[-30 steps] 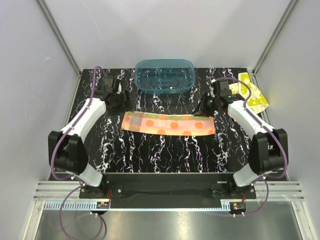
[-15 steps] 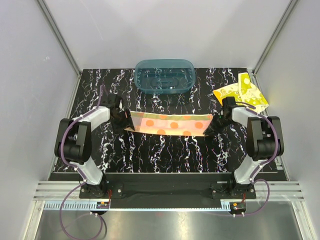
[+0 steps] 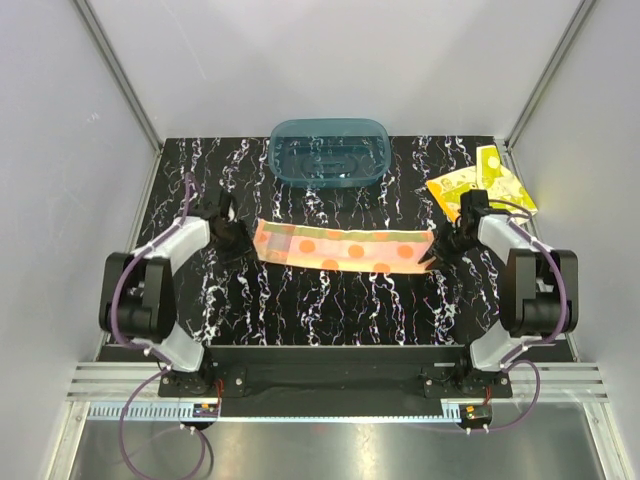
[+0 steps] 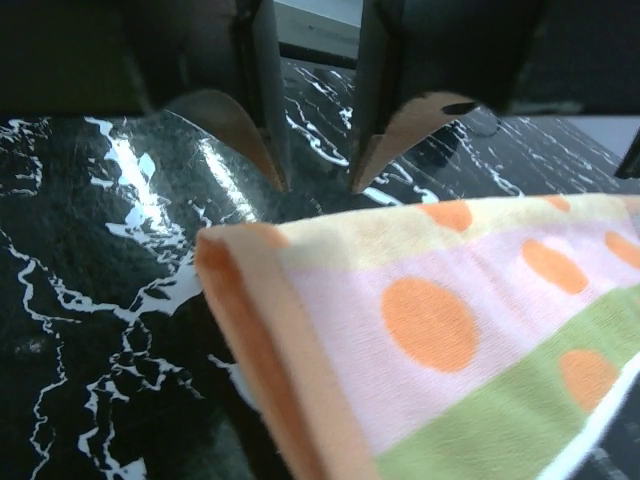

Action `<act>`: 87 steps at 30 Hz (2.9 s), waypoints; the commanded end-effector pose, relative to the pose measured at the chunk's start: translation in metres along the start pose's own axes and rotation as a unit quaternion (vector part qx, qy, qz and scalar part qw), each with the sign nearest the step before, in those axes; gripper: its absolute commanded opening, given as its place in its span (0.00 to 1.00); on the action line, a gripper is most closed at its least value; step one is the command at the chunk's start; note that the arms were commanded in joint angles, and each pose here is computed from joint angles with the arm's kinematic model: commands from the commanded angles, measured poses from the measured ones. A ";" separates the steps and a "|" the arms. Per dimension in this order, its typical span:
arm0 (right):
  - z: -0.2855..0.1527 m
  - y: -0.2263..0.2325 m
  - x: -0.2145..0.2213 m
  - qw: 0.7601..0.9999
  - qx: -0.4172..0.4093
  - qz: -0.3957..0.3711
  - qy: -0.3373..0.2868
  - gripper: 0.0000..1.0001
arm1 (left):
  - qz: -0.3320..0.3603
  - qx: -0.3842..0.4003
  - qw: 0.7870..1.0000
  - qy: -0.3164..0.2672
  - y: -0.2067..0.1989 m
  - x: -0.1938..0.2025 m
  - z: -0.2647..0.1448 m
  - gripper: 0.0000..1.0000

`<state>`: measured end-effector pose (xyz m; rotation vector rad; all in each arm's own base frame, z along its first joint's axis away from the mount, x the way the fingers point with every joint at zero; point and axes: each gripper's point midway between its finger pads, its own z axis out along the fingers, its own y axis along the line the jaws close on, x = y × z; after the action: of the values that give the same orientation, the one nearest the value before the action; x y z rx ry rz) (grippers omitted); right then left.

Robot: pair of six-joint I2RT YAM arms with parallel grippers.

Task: Roll the towels
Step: Fold the towel

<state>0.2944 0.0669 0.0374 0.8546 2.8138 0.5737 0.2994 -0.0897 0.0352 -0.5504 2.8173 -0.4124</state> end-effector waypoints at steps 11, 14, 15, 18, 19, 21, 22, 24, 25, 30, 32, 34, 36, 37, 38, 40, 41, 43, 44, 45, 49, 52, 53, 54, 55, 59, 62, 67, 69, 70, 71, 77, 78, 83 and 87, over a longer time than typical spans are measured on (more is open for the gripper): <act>-0.037 0.091 0.009 0.986 -0.071 -0.150 -0.023 0.00 | 0.096 -0.021 0.992 -0.075 -0.066 -0.039 -0.005 0.38; -0.033 0.133 0.036 0.973 -0.128 -0.191 0.012 0.00 | 0.081 -0.046 0.994 -0.052 -0.049 -0.035 0.015 0.38; -0.033 0.144 0.044 0.968 -0.148 -0.200 0.022 0.00 | 0.074 -0.047 0.995 -0.053 -0.045 -0.036 0.018 0.38; -0.031 0.192 0.080 0.943 -0.230 -0.230 0.067 0.00 | 0.057 -0.061 0.995 -0.047 -0.025 -0.034 0.026 0.38; -0.034 0.210 0.088 0.932 -0.266 -0.233 0.080 0.00 | 0.053 -0.066 0.995 -0.043 -0.018 -0.034 0.027 0.38; -0.022 0.232 0.110 0.917 -0.290 -0.248 0.114 0.00 | 0.048 -0.088 0.994 -0.040 -0.003 -0.031 0.032 0.38; -0.019 0.241 0.117 0.912 -0.299 -0.249 0.131 0.00 | 0.044 -0.092 0.994 -0.040 0.002 -0.031 0.033 0.38; -0.002 0.264 0.135 0.899 -0.307 -0.269 0.160 0.00 | 0.041 -0.092 0.994 -0.039 0.005 -0.028 0.035 0.38; 0.003 0.271 0.145 0.894 -0.309 -0.272 0.177 0.00 | 0.041 -0.092 0.994 -0.039 0.006 -0.027 0.035 0.38; 0.043 0.312 0.186 0.862 -0.331 -0.293 0.247 0.00 | 0.042 -0.094 0.994 -0.041 0.007 -0.029 0.034 0.38; 0.064 0.318 0.197 0.862 -0.325 -0.290 0.261 0.00 | 0.042 -0.095 0.994 -0.044 0.007 -0.030 0.033 0.38; 0.078 0.319 0.199 0.866 -0.319 -0.283 0.262 0.00 | 0.043 -0.100 0.993 -0.048 0.009 -0.032 0.029 0.38; 0.097 0.310 0.200 0.873 -0.305 -0.269 0.268 0.00 | 0.044 -0.104 0.992 -0.050 0.012 -0.031 0.026 0.38; 0.105 0.307 0.199 0.877 -0.298 -0.266 0.265 0.00 | 0.043 -0.107 0.992 -0.055 0.014 -0.033 0.024 0.38; 0.116 0.298 0.199 0.882 -0.286 -0.260 0.269 0.00 | 0.043 -0.108 0.992 -0.058 0.014 -0.033 0.022 0.38; 0.127 0.289 0.197 0.888 -0.274 -0.253 0.269 0.00 | 0.042 -0.112 0.991 -0.059 0.017 -0.034 0.020 0.38; 0.136 0.277 0.195 0.893 -0.263 -0.243 0.273 0.00 | 0.041 -0.115 0.991 -0.058 0.018 -0.034 0.020 0.38; 0.141 0.267 0.191 0.895 -0.261 -0.235 0.273 0.00 | 0.039 -0.120 0.990 -0.057 0.022 -0.034 0.021 0.38; 0.145 0.253 0.190 0.899 -0.252 -0.225 0.279 0.00 | 0.038 -0.121 0.990 -0.059 0.023 -0.035 0.021 0.38; 0.145 0.247 0.185 0.901 -0.252 -0.218 0.278 0.00 | 0.037 -0.124 0.990 -0.057 0.025 -0.035 0.022 0.38; 0.126 0.224 0.177 0.887 -0.283 -0.218 0.291 0.00 | 0.030 -0.130 0.990 -0.055 0.030 -0.037 0.024 0.37; 0.111 0.198 0.173 0.885 -0.289 -0.209 0.300 0.00 | 0.024 -0.132 0.989 -0.054 0.033 -0.039 0.026 0.37; 0.111 0.181 0.176 0.889 -0.278 -0.198 0.307 0.00 | 0.023 -0.133 0.989 -0.053 0.034 -0.039 0.027 0.37; 0.106 0.175 0.174 0.887 -0.282 -0.197 0.307 0.00 | 0.019 -0.134 0.989 -0.053 0.036 -0.040 0.027 0.37; 0.100 0.164 0.171 0.889 -0.286 -0.188 0.305 0.00 | 0.018 -0.135 0.989 -0.052 0.038 -0.040 0.027 0.37; 0.080 0.138 0.159 0.893 -0.296 -0.162 0.298 0.00 | 0.010 -0.135 0.989 -0.053 0.041 -0.044 0.026 0.36; 0.070 0.116 0.139 0.904 -0.298 -0.133 0.277 0.00 | 0.006 -0.138 0.989 -0.053 0.044 -0.046 0.024 0.36; 0.062 0.088 0.119 0.937 -0.247 -0.102 0.224 0.00 | 0.001 -0.138 0.989 -0.052 0.045 -0.046 0.023 0.36; 0.064 0.070 0.109 0.957 -0.193 -0.095 0.195 0.00 | 0.000 -0.137 0.989 -0.053 0.044 -0.047 0.022 0.36; 0.059 0.069 0.104 0.963 -0.180 -0.102 0.175 0.00 | -0.001 -0.134 0.989 -0.055 0.043 -0.049 0.021 0.36; 0.057 0.065 0.100 0.968 -0.162 -0.105 0.162 0.00 | -0.002 -0.132 0.990 -0.054 0.042 -0.049 0.020 0.36; 0.019 0.039 0.051 0.991 -0.003 -0.135 0.020 0.00 | -0.003 -0.117 0.991 -0.065 0.032 -0.056 0.007 0.37; 0.010 0.025 0.042 0.989 0.042 -0.139 -0.005 0.01 | -0.003 -0.107 0.992 -0.064 0.028 -0.057 0.005 0.38; -0.041 0.033 0.023 0.982 0.058 -0.157 -0.085 0.41 | 0.000 -0.053 0.996 -0.073 0.001 -0.066 -0.017 0.45; -0.054 0.050 0.039 0.987 -0.004 -0.142 -0.080 0.78 | 0.024 0.011 0.995 -0.094 -0.029 -0.075 -0.047 0.51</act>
<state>0.2873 0.1135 0.0980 0.4385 2.7079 0.4664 0.3410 -0.0594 0.0423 -0.5872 2.7736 -0.1855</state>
